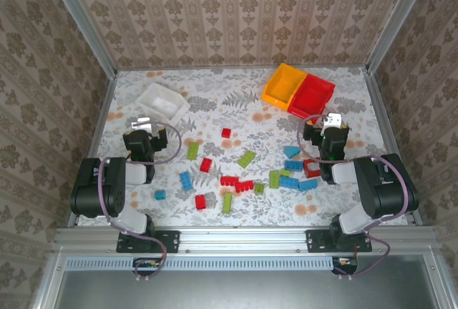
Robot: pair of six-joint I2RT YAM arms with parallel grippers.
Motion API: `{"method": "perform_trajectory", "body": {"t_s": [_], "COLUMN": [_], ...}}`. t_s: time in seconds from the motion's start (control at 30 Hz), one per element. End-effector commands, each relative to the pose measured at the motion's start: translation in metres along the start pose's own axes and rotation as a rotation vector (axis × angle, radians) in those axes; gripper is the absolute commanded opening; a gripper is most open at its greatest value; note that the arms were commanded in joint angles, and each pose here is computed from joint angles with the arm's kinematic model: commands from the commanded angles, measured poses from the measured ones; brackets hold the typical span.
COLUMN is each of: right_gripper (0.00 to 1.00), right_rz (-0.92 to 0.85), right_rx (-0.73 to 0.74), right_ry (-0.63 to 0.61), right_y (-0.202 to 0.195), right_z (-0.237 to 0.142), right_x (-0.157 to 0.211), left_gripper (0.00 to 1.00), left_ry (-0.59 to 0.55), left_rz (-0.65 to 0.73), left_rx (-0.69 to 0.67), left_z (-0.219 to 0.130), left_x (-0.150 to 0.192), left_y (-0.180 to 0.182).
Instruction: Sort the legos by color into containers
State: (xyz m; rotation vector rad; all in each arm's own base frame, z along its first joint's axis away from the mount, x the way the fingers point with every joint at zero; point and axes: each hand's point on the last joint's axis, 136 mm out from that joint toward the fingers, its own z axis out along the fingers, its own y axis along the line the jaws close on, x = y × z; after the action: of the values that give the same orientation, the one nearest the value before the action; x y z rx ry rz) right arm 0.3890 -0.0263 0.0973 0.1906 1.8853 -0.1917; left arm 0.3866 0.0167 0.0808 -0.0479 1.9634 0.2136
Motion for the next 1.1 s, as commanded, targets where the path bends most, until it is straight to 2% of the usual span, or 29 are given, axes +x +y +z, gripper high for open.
{"method": "perform_trajectory", "body": {"t_s": [0.0, 0.07, 0.13, 0.17, 0.2, 0.23, 0.3, 0.33, 0.4, 0.47, 0.6, 0.7, 0.83, 0.97, 1.07], "right_gripper": [1.00, 1.00, 1.00, 1.00, 1.00, 1.00, 1.00, 1.00, 1.00, 1.00, 0.97, 0.89, 0.85, 0.86, 0.87], "right_rz": [-0.022, -0.025, 0.145, 0.279, 0.356, 0.396, 0.580, 0.659, 0.696, 0.611, 0.471, 0.454, 0.427, 0.385, 0.387], "right_rx": [0.021, 0.070, 0.067, 0.060, -0.050, -0.178, -0.260, -0.301, -0.266, -0.164, -0.096, -0.112, -0.155, -0.207, -0.234], "right_ry": [-0.046, -0.058, -0.083, -0.048, 0.021, 0.080, 0.130, 0.144, 0.219, 0.307, 0.470, 0.532, 0.563, 0.604, 0.631], "right_y": [0.004, 0.004, 0.001, -0.002, 0.011, 0.027, 0.036, 0.038, 0.038, 0.037, 0.043, 0.053, 0.070, 0.089, 0.098], "right_z": [-0.012, -0.028, -0.046, -0.055, -0.064, -0.073, -0.078, -0.077, -0.076, -0.078, -0.073, -0.066, -0.062, -0.050, -0.042], "right_x": [-0.029, -0.070, -0.119, -0.137, -0.151, -0.159, -0.155, -0.153, -0.145, -0.137, -0.130, -0.121, -0.119, -0.114, -0.110], "left_gripper": [1.00, 1.00, 1.00, 1.00, 1.00, 1.00, 1.00, 1.00, 1.00, 1.00, 0.96, 0.89, 0.81, 0.79, 0.74], "left_ry": [-0.119, -0.122, -0.134, -0.139, -0.130, -0.090, 0.199, 0.258, 0.355, 0.467, 0.645, 0.711, 0.773, 0.770, 0.799], "left_rz": [0.079, 0.115, -0.018, -0.090, -0.162, -0.294, -0.567, -0.613, -0.706, -0.751, -0.686, -0.680, -0.746, -0.760, -0.771], "left_rx": [-0.041, -0.073, -0.065, -0.080, -0.110, -0.146, -0.223, -0.241, -0.080, -0.099, -0.122, -0.100, -0.056, -0.022, 0.013], "left_z": [-0.018, -0.039, -0.061, -0.074, -0.086, -0.095, -0.122, -0.127, -0.112, -0.109, -0.095, -0.075, -0.042, -0.005, 0.023], "left_x": [-0.046, -0.072, -0.104, -0.121, -0.134, -0.138, -0.106, -0.098, -0.090, -0.076, -0.068, -0.068, -0.065, -0.069, -0.066], "left_y": [-0.005, -0.013, -0.009, -0.006, 0.000, 0.007, 0.021, 0.024, 0.003, 0.001, -0.003, -0.005, -0.010, -0.016, -0.026]}}
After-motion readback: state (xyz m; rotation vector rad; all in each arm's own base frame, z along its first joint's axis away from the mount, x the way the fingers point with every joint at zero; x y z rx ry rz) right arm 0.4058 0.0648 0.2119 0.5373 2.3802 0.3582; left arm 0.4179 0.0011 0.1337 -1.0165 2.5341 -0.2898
